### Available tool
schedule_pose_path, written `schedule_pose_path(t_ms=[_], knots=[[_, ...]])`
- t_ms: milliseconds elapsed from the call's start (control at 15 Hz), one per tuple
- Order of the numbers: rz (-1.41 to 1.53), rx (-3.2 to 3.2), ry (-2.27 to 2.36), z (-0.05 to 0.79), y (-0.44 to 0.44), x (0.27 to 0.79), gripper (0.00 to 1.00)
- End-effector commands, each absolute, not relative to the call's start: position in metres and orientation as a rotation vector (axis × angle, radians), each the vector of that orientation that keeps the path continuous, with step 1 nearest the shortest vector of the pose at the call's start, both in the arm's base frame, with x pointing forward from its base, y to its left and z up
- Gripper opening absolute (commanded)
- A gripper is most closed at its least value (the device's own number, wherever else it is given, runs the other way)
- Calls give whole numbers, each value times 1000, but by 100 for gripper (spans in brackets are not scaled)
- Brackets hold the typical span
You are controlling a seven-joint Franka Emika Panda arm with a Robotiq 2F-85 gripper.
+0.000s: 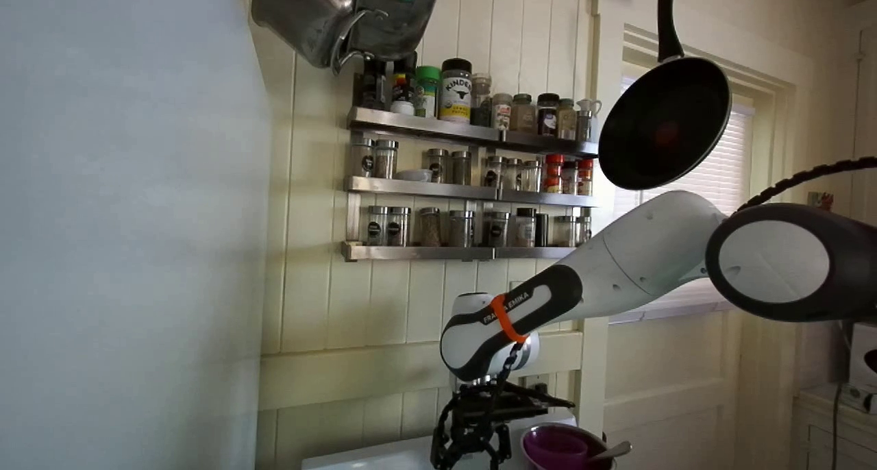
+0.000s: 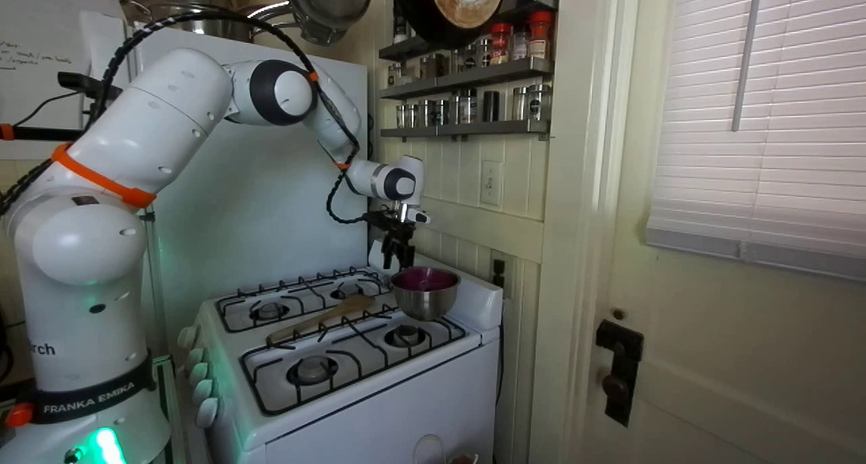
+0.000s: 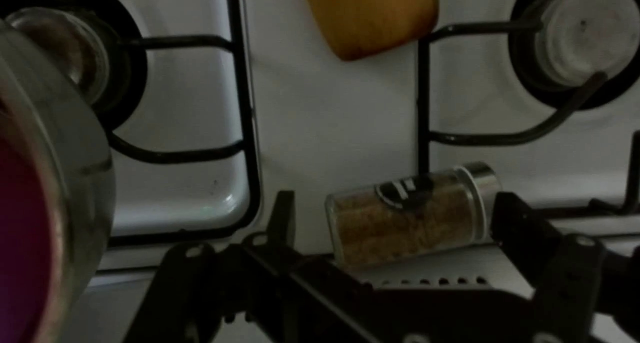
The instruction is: Put the purple bowl and the spice bottle into the metal bowl
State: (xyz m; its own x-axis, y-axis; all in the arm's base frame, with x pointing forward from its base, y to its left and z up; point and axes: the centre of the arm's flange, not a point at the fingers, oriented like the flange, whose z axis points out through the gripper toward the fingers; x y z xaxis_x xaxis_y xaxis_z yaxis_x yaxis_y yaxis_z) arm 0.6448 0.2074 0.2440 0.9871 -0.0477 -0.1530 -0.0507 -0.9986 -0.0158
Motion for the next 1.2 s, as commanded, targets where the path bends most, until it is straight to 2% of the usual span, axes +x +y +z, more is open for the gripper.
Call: schedule_pose_path(t_ms=[0,267,667,1133], knots=[[355,-3161,-24,224,206,656,100],[270,-3203,-4,218,210,662,100],[-160,-3159,304,232,233,660,100],[-119,-3183,659,218,229,644,100]])
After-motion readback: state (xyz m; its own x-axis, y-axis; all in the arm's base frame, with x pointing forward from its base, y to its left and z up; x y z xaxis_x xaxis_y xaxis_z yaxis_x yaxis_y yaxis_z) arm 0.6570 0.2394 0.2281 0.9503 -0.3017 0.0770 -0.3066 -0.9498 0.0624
